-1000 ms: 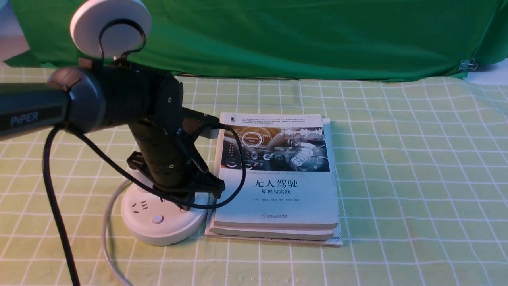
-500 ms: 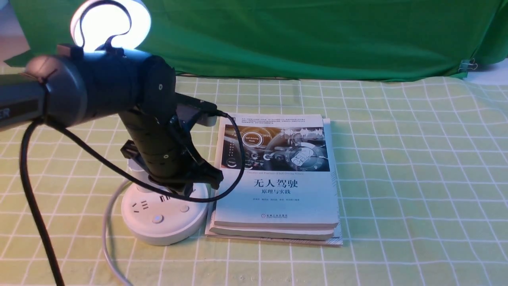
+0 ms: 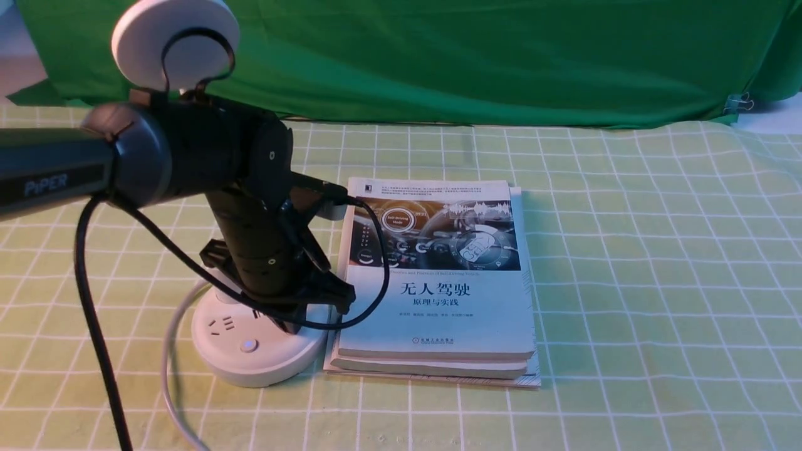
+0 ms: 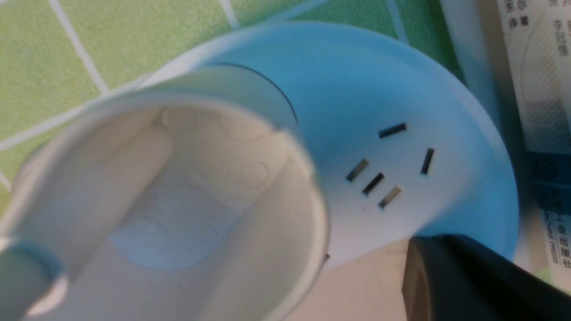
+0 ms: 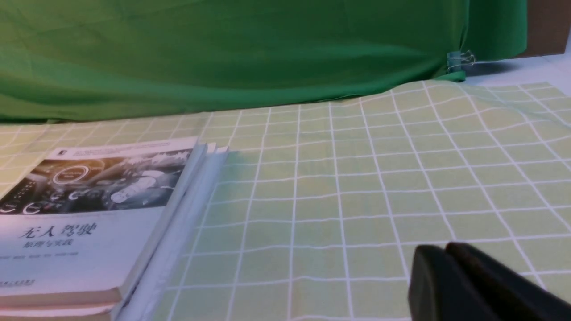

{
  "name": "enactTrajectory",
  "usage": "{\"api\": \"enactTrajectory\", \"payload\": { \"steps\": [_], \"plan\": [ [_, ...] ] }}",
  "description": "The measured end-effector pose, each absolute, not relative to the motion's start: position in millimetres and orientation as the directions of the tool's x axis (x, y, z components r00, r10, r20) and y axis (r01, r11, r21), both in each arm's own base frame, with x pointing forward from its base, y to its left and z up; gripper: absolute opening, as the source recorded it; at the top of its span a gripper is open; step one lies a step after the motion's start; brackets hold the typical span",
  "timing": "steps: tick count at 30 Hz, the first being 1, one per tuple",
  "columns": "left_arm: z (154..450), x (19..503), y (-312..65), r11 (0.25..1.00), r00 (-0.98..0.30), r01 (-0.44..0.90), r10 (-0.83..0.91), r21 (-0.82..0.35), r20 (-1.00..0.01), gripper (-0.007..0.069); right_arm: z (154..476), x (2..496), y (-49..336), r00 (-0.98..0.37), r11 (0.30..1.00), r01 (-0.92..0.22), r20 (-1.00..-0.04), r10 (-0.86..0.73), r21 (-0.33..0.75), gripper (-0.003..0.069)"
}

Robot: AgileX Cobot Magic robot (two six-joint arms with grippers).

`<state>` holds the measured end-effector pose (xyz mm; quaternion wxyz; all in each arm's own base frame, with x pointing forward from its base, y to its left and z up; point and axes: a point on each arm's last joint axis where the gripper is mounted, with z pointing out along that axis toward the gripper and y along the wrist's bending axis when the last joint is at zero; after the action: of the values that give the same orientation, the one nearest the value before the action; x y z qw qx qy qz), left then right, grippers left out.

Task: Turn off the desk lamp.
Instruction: Use the left arm to press the button switch on the lamp holder

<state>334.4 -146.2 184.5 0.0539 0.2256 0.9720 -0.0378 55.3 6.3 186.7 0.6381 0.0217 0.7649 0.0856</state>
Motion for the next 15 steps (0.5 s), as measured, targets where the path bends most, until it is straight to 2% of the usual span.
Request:
{"api": "enactTrajectory", "payload": {
  "steps": [4, 10, 15],
  "plan": [
    [189, 333, -146, 0.895, -0.891, 0.443, 0.434, -0.048, -0.134, 0.0002, 187, 55, 6, -0.186, 0.984, -0.076, -0.972, 0.142, 0.159, 0.0029],
    [212, 327, -144, 0.896, -0.884, 0.441, 0.425, -0.046, -0.195, 0.0002, 187, 55, 6, -0.186, 0.984, -0.076, -0.972, 0.142, 0.159, 0.0029],
    [214, 327, -143, 0.896, -0.883, 0.441, 0.425, -0.045, -0.199, 0.0002, 187, 55, 6, -0.186, 0.984, -0.076, -0.972, 0.143, 0.159, 0.0029]
  ]
}}
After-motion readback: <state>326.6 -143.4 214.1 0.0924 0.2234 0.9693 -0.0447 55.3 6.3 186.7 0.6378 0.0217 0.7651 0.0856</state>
